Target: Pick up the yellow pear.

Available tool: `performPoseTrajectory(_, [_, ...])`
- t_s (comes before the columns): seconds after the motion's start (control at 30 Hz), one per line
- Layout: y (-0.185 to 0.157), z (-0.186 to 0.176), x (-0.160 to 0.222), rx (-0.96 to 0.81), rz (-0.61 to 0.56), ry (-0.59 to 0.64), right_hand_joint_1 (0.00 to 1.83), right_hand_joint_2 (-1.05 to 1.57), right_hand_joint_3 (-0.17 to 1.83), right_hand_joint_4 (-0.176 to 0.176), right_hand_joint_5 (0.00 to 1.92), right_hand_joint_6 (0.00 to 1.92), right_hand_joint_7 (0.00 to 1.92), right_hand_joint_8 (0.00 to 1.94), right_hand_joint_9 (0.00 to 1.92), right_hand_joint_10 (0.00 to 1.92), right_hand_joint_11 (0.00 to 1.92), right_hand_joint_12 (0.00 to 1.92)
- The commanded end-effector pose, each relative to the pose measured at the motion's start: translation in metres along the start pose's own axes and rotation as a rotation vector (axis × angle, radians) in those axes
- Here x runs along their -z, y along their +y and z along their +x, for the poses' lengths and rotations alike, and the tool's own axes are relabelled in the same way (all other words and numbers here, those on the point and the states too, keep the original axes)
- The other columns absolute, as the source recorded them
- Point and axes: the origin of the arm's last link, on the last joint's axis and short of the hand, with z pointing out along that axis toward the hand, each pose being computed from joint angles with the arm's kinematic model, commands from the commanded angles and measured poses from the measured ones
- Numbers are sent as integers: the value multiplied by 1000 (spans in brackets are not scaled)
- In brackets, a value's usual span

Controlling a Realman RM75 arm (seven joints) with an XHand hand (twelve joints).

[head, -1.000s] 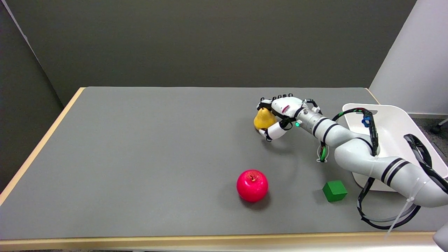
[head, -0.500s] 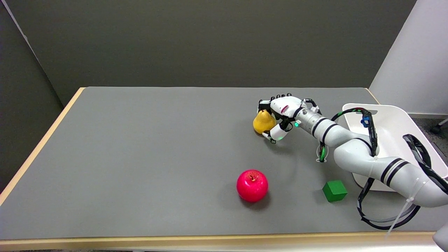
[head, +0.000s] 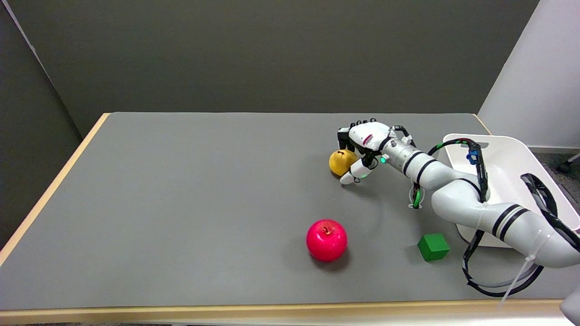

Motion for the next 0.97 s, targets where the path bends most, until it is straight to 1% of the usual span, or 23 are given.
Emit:
performPoseTrajectory(0.03, [2,30,3,4,8,112,1183,895,687,-38,699,1539,913,1369,874,1596,647,1788])
performPoseTrajectory(0.2, [14,69,18,-14,-15,247,1183,885,706,-33,705,1546,914,1370,885,1611,655,1795])
performPoseTrajectory(0.3, [20,101,37,-6,-25,348,1183,880,716,-31,708,1548,916,1371,887,1617,663,1798])
performPoseTrajectory(0.4, [26,129,58,54,-49,436,1183,906,654,-29,710,1523,915,1345,901,1613,650,1787])
performPoseTrajectory(0.5, [34,145,82,159,-103,491,1183,905,655,-29,712,1523,916,1343,903,1617,655,1794])
performPoseTrajectory(0.53, [37,148,91,195,-128,506,1184,900,664,-32,711,1524,918,1346,902,1620,658,1797])
performPoseTrajectory(0.6, [42,149,105,239,-168,521,1194,858,751,-55,709,1540,937,1376,884,1633,674,1812])
performPoseTrajectory(0.67, [46,148,118,262,-199,533,1197,844,776,-64,712,1538,946,1384,887,1634,684,1811])
performPoseTrajectory(0.73, [55,153,138,263,-244,576,1199,835,792,-65,716,1539,949,1389,893,1639,693,1806])
performPoseTrajectory(0.83, [64,149,161,203,-288,621,1199,832,798,-65,717,1539,950,1392,896,1643,696,1808])
performPoseTrajectory(0.9, [73,142,178,102,-319,660,1199,831,801,-63,718,1540,949,1394,898,1648,698,1814])
performPoseTrajectory(0.97, [79,136,192,51,-348,691,1197,831,801,-57,719,1543,945,1397,901,1652,698,1821])
